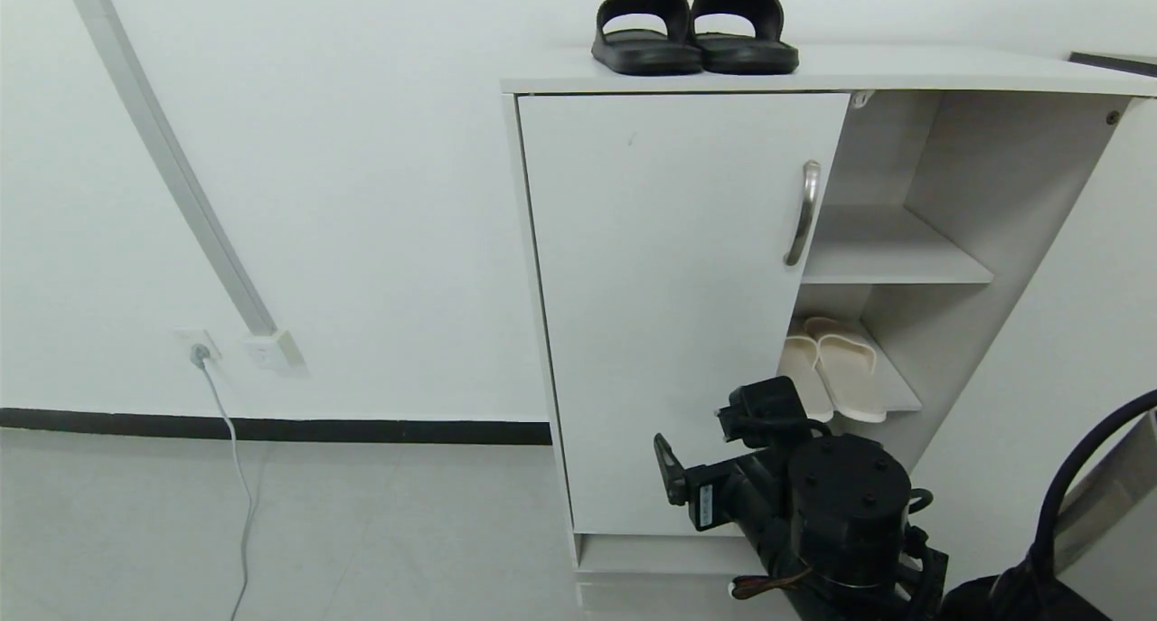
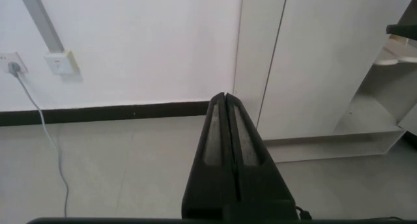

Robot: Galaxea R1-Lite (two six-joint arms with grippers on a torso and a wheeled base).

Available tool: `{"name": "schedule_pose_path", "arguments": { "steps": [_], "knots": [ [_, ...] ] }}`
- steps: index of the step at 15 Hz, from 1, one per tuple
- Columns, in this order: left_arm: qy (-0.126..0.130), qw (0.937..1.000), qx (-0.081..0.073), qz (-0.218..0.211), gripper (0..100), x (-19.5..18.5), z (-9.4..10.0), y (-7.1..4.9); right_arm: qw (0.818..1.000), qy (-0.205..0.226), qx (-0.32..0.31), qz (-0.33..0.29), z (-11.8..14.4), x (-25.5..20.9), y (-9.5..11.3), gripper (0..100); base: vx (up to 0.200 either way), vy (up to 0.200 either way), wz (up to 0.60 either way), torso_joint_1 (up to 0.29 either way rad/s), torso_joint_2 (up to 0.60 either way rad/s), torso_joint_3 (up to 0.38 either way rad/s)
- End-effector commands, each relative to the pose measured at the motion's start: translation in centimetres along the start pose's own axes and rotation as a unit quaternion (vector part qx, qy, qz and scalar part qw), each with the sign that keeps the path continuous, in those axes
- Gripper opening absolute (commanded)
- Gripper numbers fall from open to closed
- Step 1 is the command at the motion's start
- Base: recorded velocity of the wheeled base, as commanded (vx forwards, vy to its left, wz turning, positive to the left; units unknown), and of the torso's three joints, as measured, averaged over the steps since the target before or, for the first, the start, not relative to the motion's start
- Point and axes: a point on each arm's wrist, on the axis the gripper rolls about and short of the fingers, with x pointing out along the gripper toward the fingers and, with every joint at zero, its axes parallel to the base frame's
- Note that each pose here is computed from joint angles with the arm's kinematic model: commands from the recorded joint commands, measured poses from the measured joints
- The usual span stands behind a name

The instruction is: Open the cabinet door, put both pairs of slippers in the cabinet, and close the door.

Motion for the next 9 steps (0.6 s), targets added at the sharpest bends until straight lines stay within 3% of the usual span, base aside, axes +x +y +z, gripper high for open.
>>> {"name": "schedule_pose_path", "arguments": {
  "steps": [1,9],
  "knots": [
    [0.001,1.0000,0.000,0.000,0,0.01,0.00,0.00,1.000,0.000,0.000,0.001,-0.05,-0.01,0.07,100,0.000,0.000,0.00,0.000,0.00,0.000],
    [0.001,1.0000,0.000,0.000,0,0.01,0.00,0.00,1.000,0.001,-0.001,0.000,-0.10,-0.02,0.12,100,0.000,0.000,0.00,0.000,0.00,0.000]
  ]
}}
